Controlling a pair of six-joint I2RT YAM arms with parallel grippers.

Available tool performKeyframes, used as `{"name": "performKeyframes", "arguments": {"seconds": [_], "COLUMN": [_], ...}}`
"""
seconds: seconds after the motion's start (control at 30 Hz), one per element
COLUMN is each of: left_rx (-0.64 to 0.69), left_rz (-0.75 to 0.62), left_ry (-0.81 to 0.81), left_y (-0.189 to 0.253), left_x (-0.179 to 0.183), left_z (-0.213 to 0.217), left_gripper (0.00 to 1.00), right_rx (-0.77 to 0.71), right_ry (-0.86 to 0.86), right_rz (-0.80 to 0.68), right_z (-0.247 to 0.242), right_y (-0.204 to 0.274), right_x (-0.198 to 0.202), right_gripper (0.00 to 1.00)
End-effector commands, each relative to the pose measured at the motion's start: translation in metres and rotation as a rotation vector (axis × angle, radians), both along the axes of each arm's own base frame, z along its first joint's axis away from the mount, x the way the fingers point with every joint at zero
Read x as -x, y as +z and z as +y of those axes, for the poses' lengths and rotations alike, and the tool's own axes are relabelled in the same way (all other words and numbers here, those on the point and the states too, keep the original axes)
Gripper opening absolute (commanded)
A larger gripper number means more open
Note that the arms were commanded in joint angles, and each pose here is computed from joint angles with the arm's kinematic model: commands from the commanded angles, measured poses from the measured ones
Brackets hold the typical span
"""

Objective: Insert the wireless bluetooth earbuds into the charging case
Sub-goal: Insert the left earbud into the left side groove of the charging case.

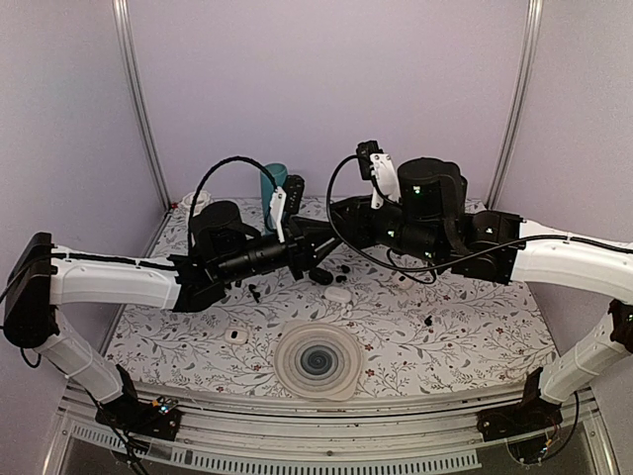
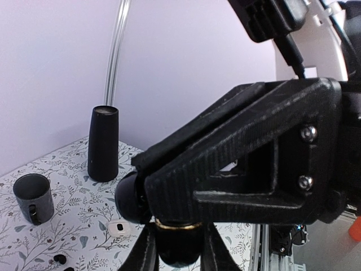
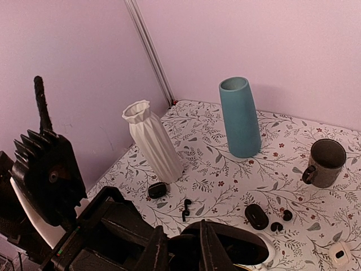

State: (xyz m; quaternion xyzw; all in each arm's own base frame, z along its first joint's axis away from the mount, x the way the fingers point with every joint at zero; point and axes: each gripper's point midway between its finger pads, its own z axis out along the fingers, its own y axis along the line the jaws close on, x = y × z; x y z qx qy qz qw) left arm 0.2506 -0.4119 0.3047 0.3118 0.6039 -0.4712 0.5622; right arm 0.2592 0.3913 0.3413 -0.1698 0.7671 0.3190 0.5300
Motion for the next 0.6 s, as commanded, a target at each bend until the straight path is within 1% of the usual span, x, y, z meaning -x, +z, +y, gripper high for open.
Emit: {"name": "performKeyframes", "arguments": {"seconds": [0.0,0.2,0.57], "left_rx": [0.078,0.076,0.077], "left_rz": [-0.055,-0.057,-0.061], "left_ry": [0.029,0.035,0.049], "left_y": [0.0333,0.0333,0.0341], "left_x": [0.0013,0.0001,-0.0009], "left_z": [0.0084,0.0095,0.0125], "left_gripper": [0.0,0.0,0.0], "right_rx": [0.054,0.059,0.069], "right_ry": [0.021,0.017,0.008], "right_rz": [0.03,0.028,0.034], "right_z": [0.0025,0.0016,-0.0001], "right_y": [-0.018,-0.0187,-0.0218], "right_x": [0.0051,0.0045,0.0042], "right_gripper": [0.16,0.18,0.18]}}
